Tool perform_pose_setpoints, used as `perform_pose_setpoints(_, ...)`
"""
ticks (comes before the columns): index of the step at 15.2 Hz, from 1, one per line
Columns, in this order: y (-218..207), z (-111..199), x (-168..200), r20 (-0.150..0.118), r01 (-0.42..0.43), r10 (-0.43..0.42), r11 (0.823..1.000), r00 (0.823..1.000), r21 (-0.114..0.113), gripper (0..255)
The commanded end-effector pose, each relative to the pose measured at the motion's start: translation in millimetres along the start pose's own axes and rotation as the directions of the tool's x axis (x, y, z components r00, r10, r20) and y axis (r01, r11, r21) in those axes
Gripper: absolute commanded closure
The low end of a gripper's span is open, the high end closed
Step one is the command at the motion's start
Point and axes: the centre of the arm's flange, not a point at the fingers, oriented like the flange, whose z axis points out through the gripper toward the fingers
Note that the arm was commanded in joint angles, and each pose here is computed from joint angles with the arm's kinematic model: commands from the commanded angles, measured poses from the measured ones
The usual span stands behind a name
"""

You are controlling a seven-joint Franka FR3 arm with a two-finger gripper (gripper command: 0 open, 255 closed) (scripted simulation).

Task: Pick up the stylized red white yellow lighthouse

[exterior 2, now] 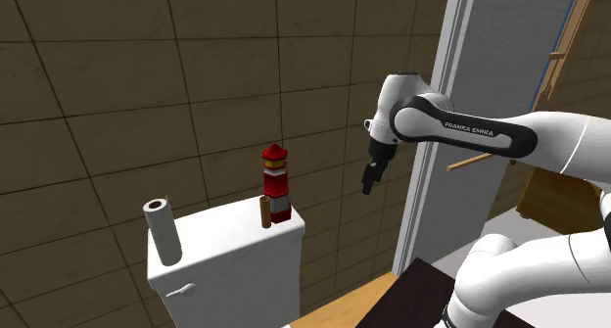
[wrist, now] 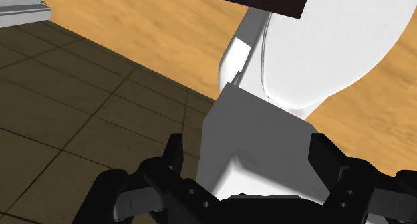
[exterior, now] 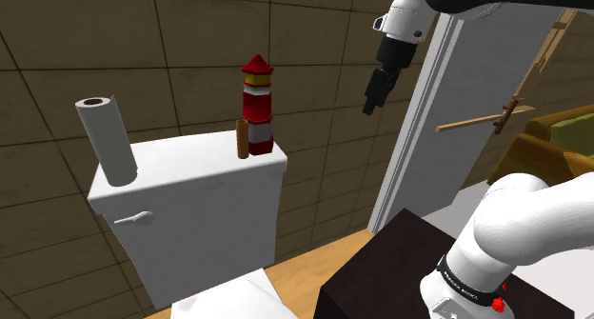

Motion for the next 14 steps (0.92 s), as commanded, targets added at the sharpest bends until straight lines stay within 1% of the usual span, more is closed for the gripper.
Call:
perform_pose_setpoints(1, 0, 0, 0, 0.0, 0.0, 0.0, 1.0, 1.0, 0.0, 0)
perform_pose_setpoints(4, 8, -1, 36, -0.021, 0.009, -0.008, 0.997, 1.0, 0.075, 0)
perform_pose_setpoints(7, 15, -2, 73, -0.042, 0.02, -0.014, 0.989, 0.999, 0.149, 0)
perform_pose_setpoints(10, 23, -3, 109, -0.064, 0.032, -0.018, 0.975, 0.998, 0.222, 0)
perform_pose_setpoints(14, 32, -5, 157, -0.094, 0.05, -0.022, 0.947, 0.995, 0.317, 0)
